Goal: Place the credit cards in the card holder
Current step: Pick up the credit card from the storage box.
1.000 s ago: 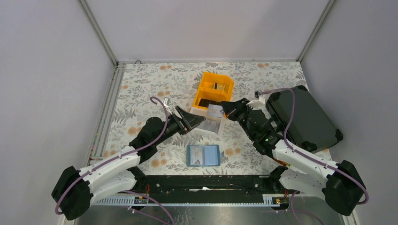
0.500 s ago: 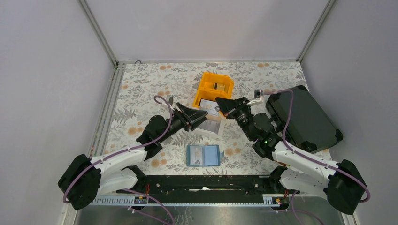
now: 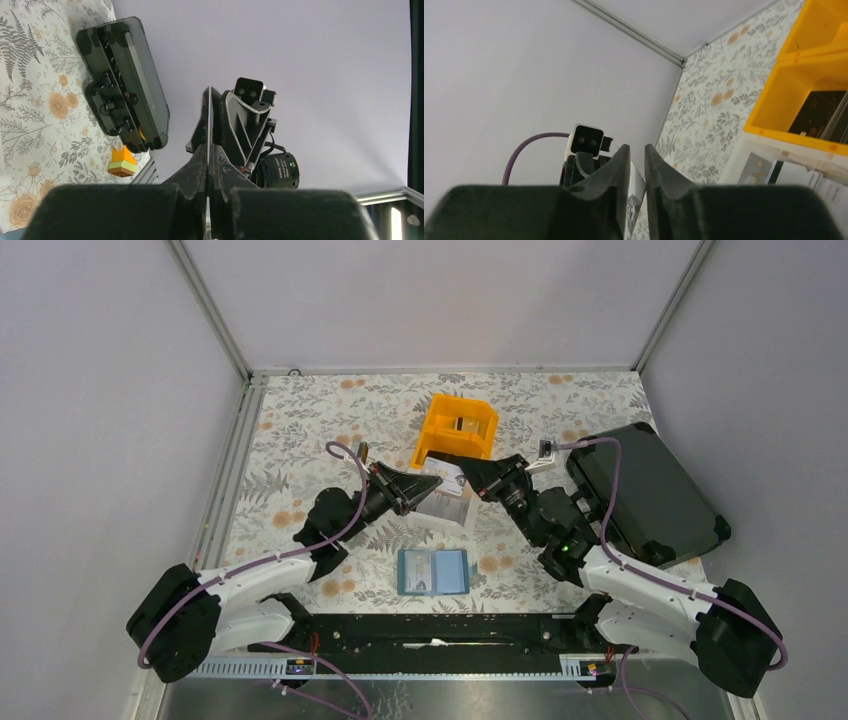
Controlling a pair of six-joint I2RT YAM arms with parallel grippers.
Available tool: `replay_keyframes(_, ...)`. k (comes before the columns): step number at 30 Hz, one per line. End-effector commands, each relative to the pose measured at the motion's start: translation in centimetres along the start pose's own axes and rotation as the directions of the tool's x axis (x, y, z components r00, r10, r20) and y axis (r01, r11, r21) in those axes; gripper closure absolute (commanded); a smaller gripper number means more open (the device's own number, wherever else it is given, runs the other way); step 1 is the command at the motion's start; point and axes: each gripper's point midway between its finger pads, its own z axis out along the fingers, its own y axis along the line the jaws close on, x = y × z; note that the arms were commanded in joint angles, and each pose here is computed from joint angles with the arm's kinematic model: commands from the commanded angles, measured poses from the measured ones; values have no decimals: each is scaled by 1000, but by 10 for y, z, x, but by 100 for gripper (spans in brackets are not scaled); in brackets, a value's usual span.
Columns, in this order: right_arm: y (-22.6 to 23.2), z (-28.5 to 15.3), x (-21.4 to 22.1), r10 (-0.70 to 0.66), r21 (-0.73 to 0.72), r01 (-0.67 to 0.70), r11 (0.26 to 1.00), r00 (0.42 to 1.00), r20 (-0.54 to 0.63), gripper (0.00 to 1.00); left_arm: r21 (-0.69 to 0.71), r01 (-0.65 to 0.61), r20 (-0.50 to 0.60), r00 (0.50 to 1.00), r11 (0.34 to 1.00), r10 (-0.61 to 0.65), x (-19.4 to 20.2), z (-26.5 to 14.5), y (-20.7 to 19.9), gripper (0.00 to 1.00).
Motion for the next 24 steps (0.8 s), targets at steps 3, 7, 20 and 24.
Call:
replay_keyframes(3, -25, -12, 0, -50, 125, 53, 991, 999, -22, 43, 45, -83, 17, 996, 996, 83, -1, -8, 0, 100)
replay_keyframes(7, -54, -18, 1, -135, 165, 166, 972, 974, -184, 25, -30, -177, -55, 983, 984, 175, 3, -19, 26, 100)
replay_keyframes(20, -16, -60, 64, -199, -284, -15, 959, 678, -707, 33, 60, -546, -538, 688, 836, 487, 53, -61, 54, 100)
replay_keyframes(24, -11, -70, 82, -196, -314, -93, 945, 609, -769, 38, 126, -520, -575, 656, 844, 490, 63, -67, 46, 100)
